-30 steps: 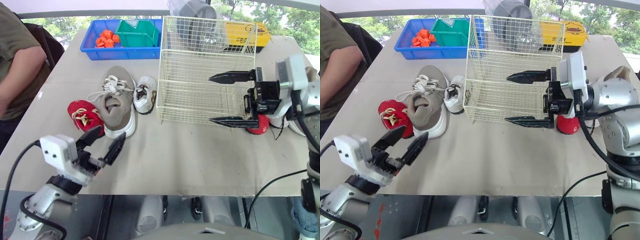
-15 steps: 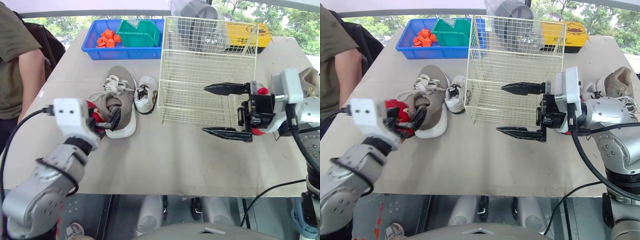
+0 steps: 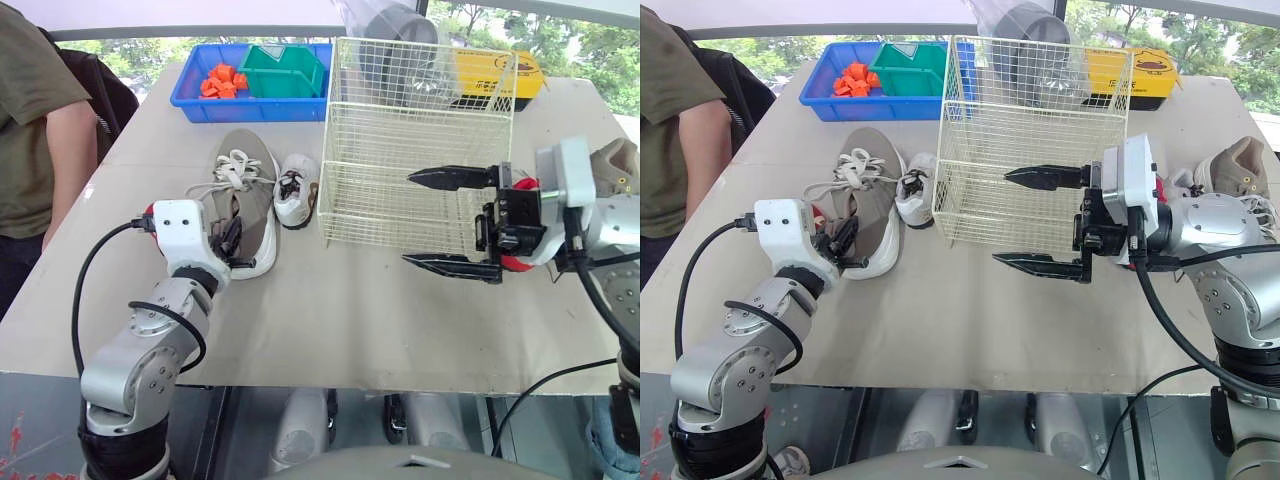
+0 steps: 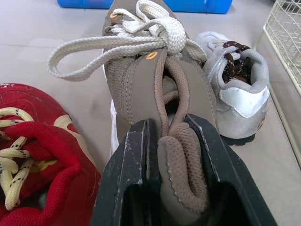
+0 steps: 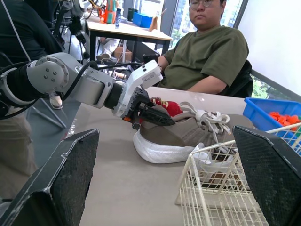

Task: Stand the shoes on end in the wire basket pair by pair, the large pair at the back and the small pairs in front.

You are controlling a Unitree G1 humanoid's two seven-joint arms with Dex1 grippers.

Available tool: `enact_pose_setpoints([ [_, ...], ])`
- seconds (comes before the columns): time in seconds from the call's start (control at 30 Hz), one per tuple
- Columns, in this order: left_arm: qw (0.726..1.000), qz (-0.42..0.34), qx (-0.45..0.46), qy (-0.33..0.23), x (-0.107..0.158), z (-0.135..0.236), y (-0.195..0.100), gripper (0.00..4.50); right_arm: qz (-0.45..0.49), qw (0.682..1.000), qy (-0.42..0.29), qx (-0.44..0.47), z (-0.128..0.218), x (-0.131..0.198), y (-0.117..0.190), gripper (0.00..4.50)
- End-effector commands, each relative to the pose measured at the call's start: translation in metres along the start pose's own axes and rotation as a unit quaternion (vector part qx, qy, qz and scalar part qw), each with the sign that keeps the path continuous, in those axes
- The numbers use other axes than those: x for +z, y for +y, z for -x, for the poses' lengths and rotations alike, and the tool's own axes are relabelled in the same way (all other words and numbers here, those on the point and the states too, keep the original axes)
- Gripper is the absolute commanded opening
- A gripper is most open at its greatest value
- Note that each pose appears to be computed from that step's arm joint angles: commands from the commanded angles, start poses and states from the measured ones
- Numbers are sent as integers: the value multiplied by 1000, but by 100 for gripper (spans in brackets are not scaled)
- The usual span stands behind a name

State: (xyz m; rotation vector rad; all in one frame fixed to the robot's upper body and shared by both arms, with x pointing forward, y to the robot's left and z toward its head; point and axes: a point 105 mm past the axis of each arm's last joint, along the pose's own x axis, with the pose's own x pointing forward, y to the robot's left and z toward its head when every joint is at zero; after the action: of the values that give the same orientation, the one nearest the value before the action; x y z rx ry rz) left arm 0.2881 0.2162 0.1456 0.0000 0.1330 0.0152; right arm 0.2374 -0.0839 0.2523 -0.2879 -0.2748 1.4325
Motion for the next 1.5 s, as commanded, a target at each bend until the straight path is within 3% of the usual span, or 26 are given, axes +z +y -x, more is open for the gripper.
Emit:
enact_pose_setpoints([
  [0.03, 998, -18, 25, -56, 10, 4, 8, 58, 31, 999, -14, -1, -4, 11, -2, 442],
  [0.17, 965, -59, 51, -252, 88, 30, 4, 56, 33, 998, -43, -10, -7, 21, -13, 442],
  [0.3, 934, -112, 58, -335, 126, 47, 0, 54, 30, 998, -52, -17, -15, 37, -34, 442],
  [0.47, 899, -218, -43, -378, 157, 53, -24, 54, 108, 993, -4, -48, -19, 65, -75, 442],
  [0.63, 825, -378, -193, -373, 173, 52, -45, 54, 144, 989, 2, 21, -16, 118, -103, 442],
  [0.8, 744, -471, -280, -382, 187, 54, -55, 54, 194, 976, 68, 76, -36, 149, -118, 442],
  [0.97, 673, -542, -333, -377, 177, 49, -64, 54, 183, 960, 168, 126, -61, 136, -125, 442],
  [1.13, 632, -572, -342, -396, 175, 44, -70, 54, 185, 936, 269, 132, -79, 104, -136, 442],
  [1.23, 613, -589, -327, -413, 177, 42, -71, 54, 178, 916, 333, 137, -85, 81, -141, 356],
  [1.4, 603, -601, -304, -428, 182, 42, -67, 54, 202, 890, 382, 148, -80, 60, -145, 116],
  [1.5, 608, -597, -293, -433, 184, 45, -61, 54, 204, 898, 364, 142, -82, 66, -146, 7],
])
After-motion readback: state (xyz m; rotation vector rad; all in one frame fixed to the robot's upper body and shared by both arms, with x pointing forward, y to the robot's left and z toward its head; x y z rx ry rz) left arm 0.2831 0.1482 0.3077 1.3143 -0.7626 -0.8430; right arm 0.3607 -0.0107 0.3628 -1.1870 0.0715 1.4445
